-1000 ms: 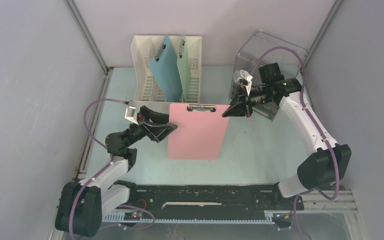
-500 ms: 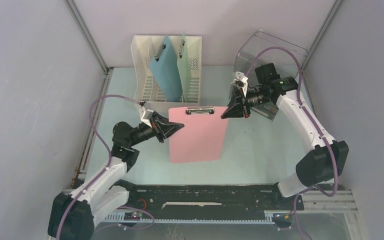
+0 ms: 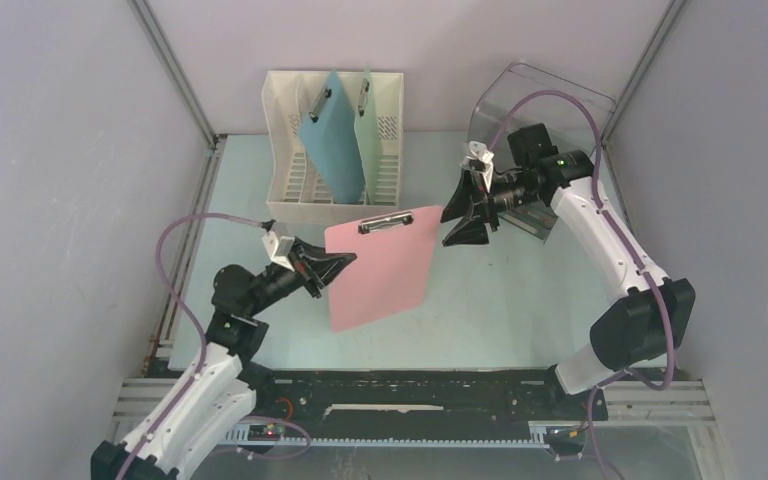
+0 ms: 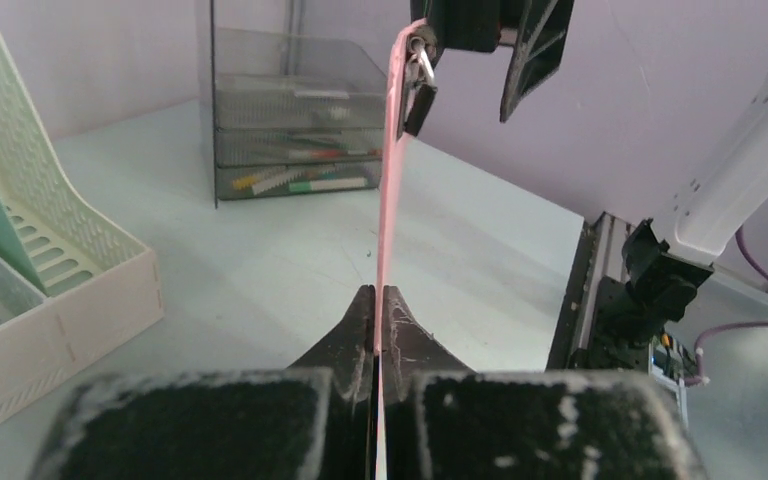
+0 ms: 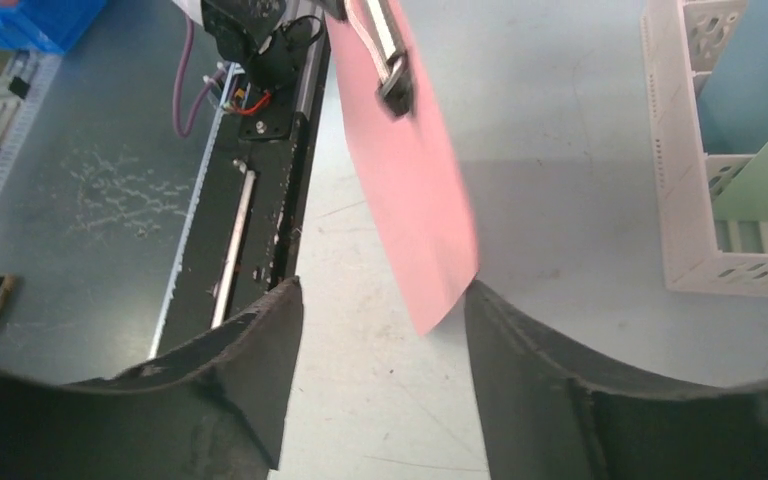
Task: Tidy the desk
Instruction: Place the folder in the storage box.
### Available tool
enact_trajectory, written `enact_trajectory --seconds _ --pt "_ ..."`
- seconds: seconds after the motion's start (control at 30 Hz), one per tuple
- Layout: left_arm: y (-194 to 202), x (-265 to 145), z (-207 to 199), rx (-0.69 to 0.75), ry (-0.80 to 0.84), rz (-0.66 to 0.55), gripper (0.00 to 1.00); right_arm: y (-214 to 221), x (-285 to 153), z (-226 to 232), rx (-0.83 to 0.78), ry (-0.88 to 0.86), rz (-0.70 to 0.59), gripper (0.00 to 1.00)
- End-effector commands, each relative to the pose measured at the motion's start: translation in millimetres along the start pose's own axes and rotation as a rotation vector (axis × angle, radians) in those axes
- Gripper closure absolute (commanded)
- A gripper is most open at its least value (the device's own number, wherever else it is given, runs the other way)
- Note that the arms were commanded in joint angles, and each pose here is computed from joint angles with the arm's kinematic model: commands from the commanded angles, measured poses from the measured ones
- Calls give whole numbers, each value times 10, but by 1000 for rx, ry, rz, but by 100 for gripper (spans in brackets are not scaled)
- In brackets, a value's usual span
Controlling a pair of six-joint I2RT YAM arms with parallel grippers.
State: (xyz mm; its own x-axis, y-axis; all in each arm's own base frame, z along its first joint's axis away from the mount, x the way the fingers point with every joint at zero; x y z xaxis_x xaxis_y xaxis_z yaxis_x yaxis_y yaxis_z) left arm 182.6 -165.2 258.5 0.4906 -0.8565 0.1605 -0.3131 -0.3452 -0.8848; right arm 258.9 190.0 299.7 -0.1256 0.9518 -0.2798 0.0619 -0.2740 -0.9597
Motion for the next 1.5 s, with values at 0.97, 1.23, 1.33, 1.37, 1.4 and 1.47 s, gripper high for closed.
enact_trajectory --seconds 0.97,1.23,1.33,1.37,1.4,1.47 --pt "-1435 -1029 413 127 -902 -954 100 -103 -187 -67 -17 94 -33 0" --pt "-1832 -758 411 412 -878 -912 100 -110 -191 -54 -19 95 -37 0" --pt "-1978 -697 415 467 -885 -913 100 -114 -191 -50 -23 95 -40 0" --pt "-2025 -664 424 480 -880 -906 100 -116 -189 -49 -25 94 -40 0" --pt "-2092 -641 420 487 -877 -911 100 -114 -188 -50 -27 95 -40 0" --pt "-2172 -599 478 498 -885 -909 100 -112 -185 -48 -25 94 -40 0"
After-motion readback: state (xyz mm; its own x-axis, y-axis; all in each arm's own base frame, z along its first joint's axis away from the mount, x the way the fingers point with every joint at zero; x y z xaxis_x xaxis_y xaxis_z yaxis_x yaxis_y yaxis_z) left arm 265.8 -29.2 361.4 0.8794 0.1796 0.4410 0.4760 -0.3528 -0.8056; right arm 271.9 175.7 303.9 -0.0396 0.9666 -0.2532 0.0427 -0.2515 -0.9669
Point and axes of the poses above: each gripper's point midway between its finger pads, its own x axis out along the fingers, its own z axis along the line the jaws close on, y = z × x, the point moved 5 cm from there along -x, back along the fingers, and after that the axes turned 13 degrees about -x, right-handed, at the moved point
